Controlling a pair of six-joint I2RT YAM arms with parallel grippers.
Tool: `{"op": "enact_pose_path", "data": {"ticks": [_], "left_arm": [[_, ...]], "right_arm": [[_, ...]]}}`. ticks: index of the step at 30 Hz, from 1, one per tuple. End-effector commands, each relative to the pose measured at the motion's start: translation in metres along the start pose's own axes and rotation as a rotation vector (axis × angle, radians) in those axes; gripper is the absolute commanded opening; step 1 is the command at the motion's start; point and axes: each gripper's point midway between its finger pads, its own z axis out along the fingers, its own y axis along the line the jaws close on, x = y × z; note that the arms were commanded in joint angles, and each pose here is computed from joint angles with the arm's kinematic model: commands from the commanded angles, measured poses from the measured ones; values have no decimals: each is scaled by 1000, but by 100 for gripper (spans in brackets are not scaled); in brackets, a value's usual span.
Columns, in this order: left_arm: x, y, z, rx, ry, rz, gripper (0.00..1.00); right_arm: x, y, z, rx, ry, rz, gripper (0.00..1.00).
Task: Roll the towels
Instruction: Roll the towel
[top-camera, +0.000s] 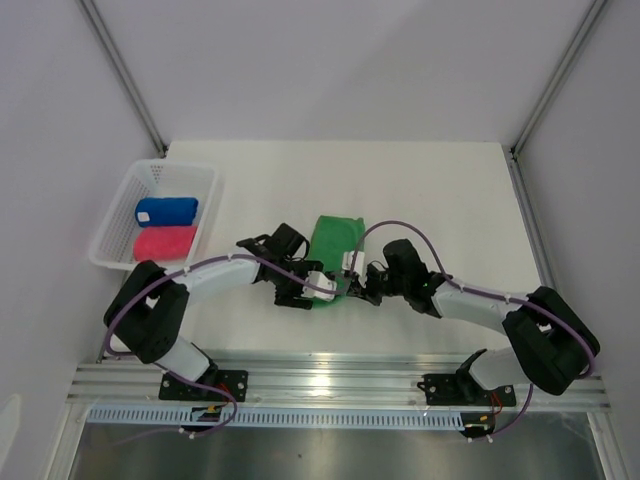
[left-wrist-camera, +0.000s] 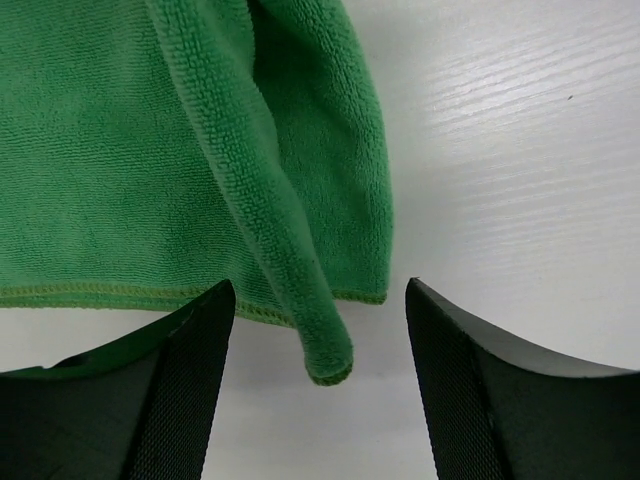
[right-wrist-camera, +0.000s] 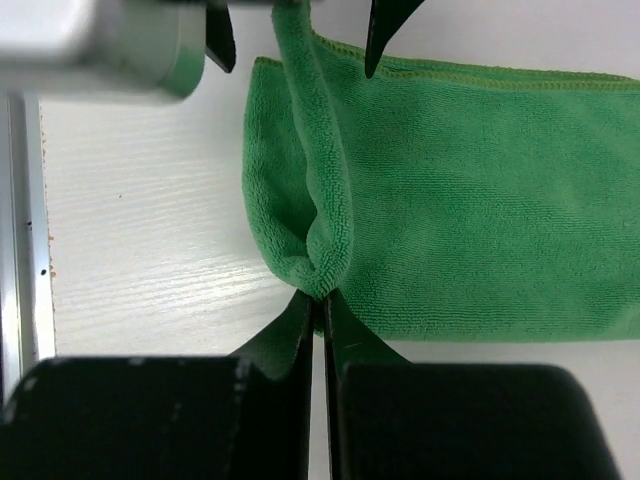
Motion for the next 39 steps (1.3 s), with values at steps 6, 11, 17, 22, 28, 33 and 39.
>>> {"op": "enact_pose_path", "data": {"ticks": [6,11,17,22,28,33,39], "left_arm": [[18,-24,25,50,72,158,64],[20,-29,29,57,91,194,64],[24,-32,32,75,114,233,62],[25,-40,33,121,122,283,61],[28,-49,33,177,152,293,61],[25,-56,39,208,157,269,42],[26,-52,43,199,190,217,1]], "right_arm": [[-5,2,0,11,-22,32,0],[-8,5,0,-7,-12,46,24],[-19,9,-14,-26,-4,33,52],[-24,5,-44,-2,47,-10,53],[-20,-7,-75,65,64,12,53],[-22,-14,-85,110,50,20,53],[-24,-21,-91,143,38,6,53]]}}
